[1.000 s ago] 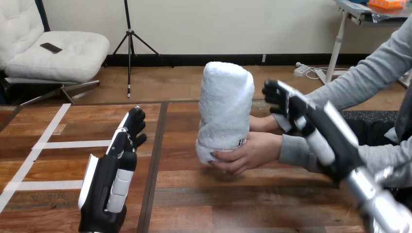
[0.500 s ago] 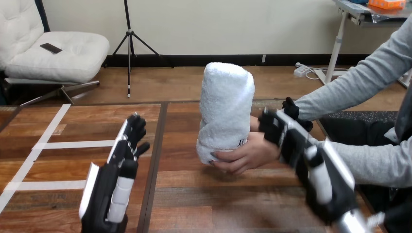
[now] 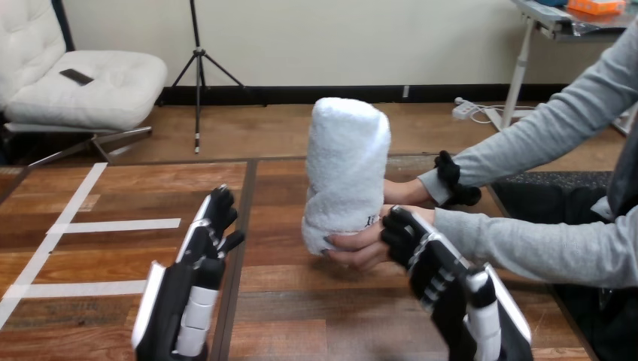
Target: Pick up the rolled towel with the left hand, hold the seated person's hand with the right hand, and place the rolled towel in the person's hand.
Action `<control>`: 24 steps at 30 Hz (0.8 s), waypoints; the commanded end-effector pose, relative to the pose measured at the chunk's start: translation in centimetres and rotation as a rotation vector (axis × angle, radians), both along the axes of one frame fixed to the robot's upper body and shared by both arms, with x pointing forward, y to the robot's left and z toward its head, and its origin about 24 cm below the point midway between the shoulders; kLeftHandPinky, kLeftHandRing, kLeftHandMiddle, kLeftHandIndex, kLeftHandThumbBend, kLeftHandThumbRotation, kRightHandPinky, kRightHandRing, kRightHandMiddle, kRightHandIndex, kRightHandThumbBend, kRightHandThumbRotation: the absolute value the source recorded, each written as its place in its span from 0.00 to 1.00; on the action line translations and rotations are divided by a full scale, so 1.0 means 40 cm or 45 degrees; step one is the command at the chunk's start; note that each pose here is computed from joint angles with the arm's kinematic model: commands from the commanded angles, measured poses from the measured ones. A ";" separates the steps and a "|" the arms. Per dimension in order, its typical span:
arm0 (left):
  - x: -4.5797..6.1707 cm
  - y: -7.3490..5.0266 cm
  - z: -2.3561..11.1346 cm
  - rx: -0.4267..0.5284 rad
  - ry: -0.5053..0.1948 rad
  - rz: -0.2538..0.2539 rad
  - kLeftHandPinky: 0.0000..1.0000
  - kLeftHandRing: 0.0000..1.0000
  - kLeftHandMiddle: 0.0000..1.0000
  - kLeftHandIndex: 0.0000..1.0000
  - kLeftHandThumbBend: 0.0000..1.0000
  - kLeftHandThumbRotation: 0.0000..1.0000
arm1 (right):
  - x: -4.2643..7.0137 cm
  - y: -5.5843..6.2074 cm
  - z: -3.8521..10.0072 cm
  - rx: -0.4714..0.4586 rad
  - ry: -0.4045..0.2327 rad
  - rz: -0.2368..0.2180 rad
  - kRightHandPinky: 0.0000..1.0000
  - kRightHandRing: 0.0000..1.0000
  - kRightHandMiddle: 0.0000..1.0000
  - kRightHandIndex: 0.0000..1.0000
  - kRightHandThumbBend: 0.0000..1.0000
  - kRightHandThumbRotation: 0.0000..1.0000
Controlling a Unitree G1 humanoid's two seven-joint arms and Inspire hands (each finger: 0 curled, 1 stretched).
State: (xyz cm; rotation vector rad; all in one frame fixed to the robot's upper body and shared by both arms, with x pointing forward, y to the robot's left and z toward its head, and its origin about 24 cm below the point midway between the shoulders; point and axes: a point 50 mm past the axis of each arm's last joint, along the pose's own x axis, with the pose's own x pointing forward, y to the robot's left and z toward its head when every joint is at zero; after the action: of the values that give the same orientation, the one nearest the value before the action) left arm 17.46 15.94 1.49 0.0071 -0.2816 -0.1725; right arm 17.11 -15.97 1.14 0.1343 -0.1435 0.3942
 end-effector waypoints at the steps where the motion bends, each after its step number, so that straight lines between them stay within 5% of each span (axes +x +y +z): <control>1: 0.012 -0.040 0.095 -0.060 -0.245 -0.090 0.90 0.97 0.97 0.97 0.84 1.00 | 0.032 0.027 0.100 0.094 -0.249 0.018 1.00 0.96 0.94 0.94 0.93 1.00; 24: 0.018 -0.035 0.105 -0.041 -0.280 -0.069 0.86 0.95 0.95 0.95 0.84 1.00 | 0.034 0.027 0.090 0.140 -0.238 -0.019 0.96 0.95 0.95 0.94 0.87 1.00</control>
State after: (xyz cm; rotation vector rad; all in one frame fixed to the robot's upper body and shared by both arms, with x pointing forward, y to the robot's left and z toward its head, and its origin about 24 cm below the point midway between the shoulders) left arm 17.88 14.62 4.89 0.0035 -0.4451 -0.2448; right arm 17.24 -14.92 3.27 0.1942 -0.2615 0.3955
